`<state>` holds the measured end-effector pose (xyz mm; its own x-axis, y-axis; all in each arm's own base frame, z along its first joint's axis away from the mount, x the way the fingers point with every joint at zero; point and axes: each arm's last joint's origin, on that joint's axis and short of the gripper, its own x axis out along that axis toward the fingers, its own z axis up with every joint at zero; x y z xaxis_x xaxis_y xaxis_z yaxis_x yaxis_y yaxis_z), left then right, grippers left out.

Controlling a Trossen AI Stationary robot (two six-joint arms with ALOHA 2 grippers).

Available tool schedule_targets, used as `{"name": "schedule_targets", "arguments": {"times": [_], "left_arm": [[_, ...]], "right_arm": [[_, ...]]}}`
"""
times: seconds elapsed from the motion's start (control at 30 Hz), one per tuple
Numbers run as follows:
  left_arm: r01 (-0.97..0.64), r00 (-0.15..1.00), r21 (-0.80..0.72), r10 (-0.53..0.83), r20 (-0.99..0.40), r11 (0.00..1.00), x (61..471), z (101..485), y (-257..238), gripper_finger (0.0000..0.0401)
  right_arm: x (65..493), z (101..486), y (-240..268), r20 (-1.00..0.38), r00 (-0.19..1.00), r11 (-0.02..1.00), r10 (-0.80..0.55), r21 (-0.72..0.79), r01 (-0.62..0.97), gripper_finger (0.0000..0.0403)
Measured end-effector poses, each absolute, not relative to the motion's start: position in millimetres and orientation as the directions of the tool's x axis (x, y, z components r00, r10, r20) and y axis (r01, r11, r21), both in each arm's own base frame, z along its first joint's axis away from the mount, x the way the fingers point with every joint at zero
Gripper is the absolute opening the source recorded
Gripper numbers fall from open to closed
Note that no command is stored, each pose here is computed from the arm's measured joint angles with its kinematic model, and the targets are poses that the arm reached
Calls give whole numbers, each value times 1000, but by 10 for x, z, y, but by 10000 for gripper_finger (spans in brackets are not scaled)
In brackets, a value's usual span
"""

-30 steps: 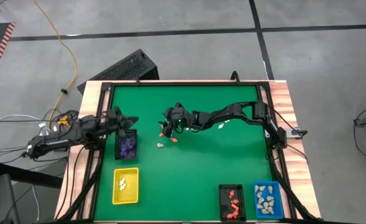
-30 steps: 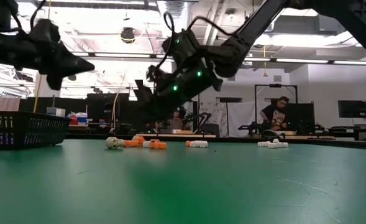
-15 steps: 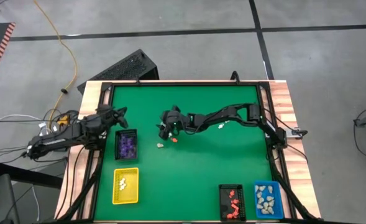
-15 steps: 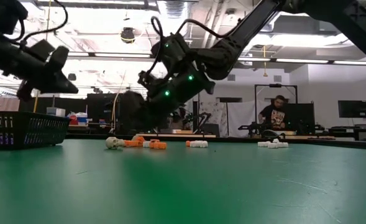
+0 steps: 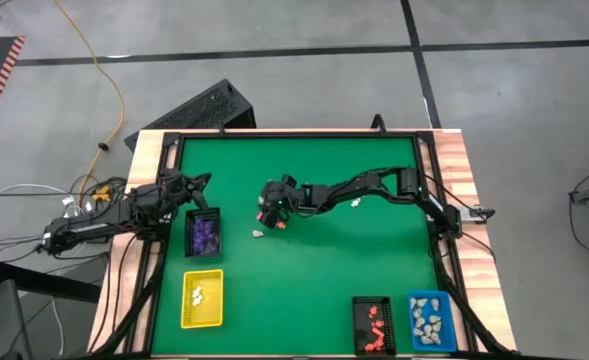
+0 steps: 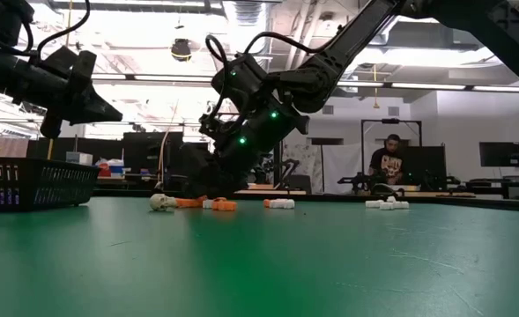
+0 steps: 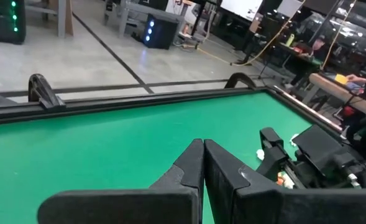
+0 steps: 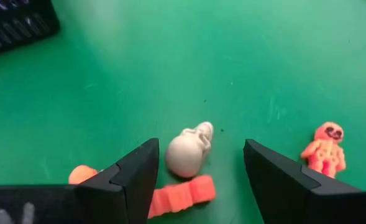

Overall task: Sort Halloween decoration
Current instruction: Put the white skull toy into the blue basket

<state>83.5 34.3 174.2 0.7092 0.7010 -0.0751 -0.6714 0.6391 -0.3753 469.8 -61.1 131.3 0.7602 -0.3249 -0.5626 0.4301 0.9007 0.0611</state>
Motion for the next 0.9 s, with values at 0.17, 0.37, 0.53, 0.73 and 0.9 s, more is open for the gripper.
{"name": "schedule_targets", "arguments": {"times": [0.17, 0.37, 0.53, 0.73, 0.9], "left_arm": [[-667, 710, -395, 699, -82, 632, 835, 1737, 342, 0], [-639, 741, -396, 666, -86, 659, 843, 1735, 332, 0], [-627, 753, -397, 652, -88, 670, 846, 1734, 328, 0], [-628, 753, -392, 652, -89, 673, 846, 1733, 328, 0], [-629, 753, -389, 652, -90, 673, 847, 1731, 328, 0]], "right_arm": [[4683, 1296, -631, -580, 746, 888, -327, 81, 452, 215], [4686, 1303, -652, -572, 750, 887, -331, 84, 455, 157], [4683, 1306, -688, -570, 750, 877, -337, 100, 470, 110], [4681, 1302, -685, -573, 747, 877, -336, 98, 470, 59], [4682, 1298, -651, -578, 746, 881, -330, 96, 464, 51]]}}
